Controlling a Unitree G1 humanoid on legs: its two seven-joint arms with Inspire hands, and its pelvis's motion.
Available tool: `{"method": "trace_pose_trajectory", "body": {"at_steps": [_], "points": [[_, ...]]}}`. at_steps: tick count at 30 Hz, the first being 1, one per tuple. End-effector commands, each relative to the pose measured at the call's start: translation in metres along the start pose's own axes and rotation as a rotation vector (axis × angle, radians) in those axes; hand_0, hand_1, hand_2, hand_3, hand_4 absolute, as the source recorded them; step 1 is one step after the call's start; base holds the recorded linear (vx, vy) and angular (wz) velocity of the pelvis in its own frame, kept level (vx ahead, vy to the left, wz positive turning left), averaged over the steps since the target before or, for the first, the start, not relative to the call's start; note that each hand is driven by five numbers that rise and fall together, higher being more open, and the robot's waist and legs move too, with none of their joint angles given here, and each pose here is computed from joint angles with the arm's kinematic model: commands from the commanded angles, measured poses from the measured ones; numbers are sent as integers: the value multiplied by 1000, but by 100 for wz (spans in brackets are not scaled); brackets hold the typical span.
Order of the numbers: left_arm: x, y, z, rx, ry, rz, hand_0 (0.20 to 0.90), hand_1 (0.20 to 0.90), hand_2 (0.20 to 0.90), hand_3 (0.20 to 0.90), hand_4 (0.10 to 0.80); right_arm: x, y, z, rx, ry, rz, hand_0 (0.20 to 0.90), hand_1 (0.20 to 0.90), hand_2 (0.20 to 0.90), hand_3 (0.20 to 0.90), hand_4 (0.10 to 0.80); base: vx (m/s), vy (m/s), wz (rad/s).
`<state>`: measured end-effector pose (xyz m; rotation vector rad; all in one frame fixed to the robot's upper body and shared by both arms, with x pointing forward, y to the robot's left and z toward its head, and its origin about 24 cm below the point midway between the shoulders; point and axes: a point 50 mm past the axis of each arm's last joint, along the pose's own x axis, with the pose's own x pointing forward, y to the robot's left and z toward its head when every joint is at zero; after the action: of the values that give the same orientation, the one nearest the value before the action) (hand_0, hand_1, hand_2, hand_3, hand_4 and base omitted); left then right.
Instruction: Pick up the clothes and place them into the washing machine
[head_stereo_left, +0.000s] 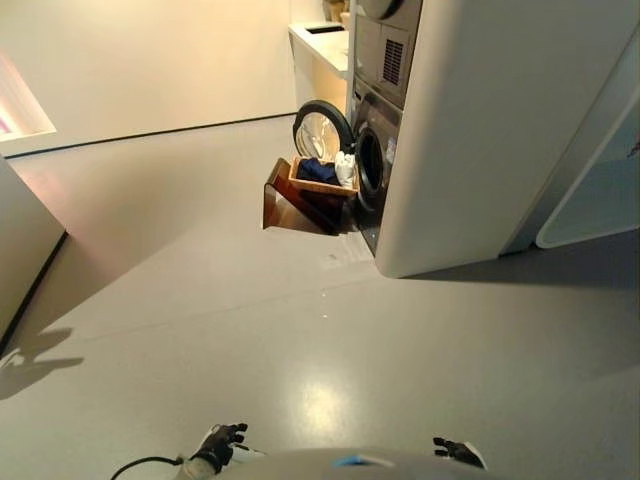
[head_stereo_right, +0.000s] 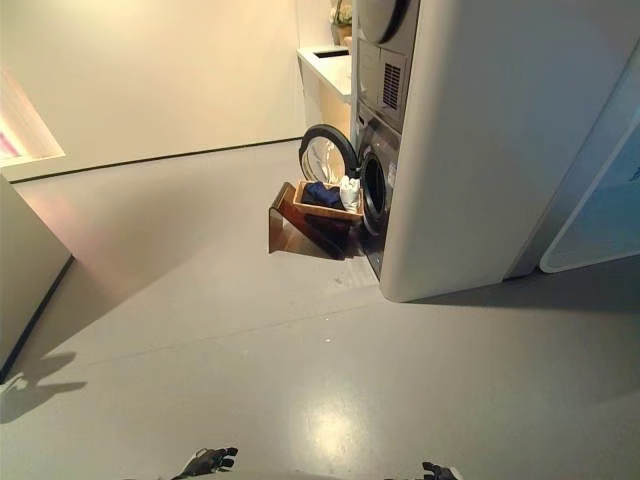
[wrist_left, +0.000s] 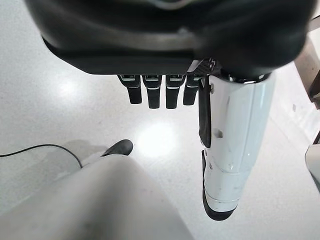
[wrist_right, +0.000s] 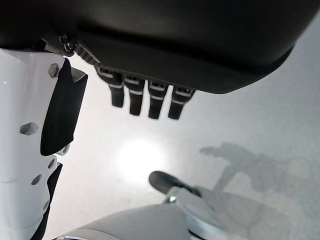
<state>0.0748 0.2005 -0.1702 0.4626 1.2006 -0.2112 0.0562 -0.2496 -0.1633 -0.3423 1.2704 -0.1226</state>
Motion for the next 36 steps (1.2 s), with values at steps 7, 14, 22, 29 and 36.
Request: {"method": "trace_pose_trajectory", "body": {"at_steps": [7, 14, 22, 29, 36], "points": [[5, 32, 31, -20, -89, 94, 900, 900, 900, 900, 800, 5, 4, 43, -5, -105, -2, 900, 900, 900, 900, 800, 69, 119, -10], [4, 48, 33, -1, -90, 131, 900, 900, 900, 900, 800, 5, -3, 37, 85, -85, -26, 900, 900, 900, 900, 800, 194, 113, 9], [6, 45, 57, 9, -160, 125, 900, 900, 900, 900, 800, 5, -17, 23, 106, -30, -83, 900, 900, 900, 900, 800, 477, -73, 49], [7, 22, 59, -16, -175, 66, 900, 900, 900, 900, 800, 2, -24, 8, 108, -3, -102, 900, 900, 900, 900, 800, 453, -273, 66], [7, 23, 57, -37, -167, 91, 900, 900, 900, 900, 800, 6, -32, 55, 100, -146, -121, 900, 900, 900, 900, 800, 385, -242, -2]]}}
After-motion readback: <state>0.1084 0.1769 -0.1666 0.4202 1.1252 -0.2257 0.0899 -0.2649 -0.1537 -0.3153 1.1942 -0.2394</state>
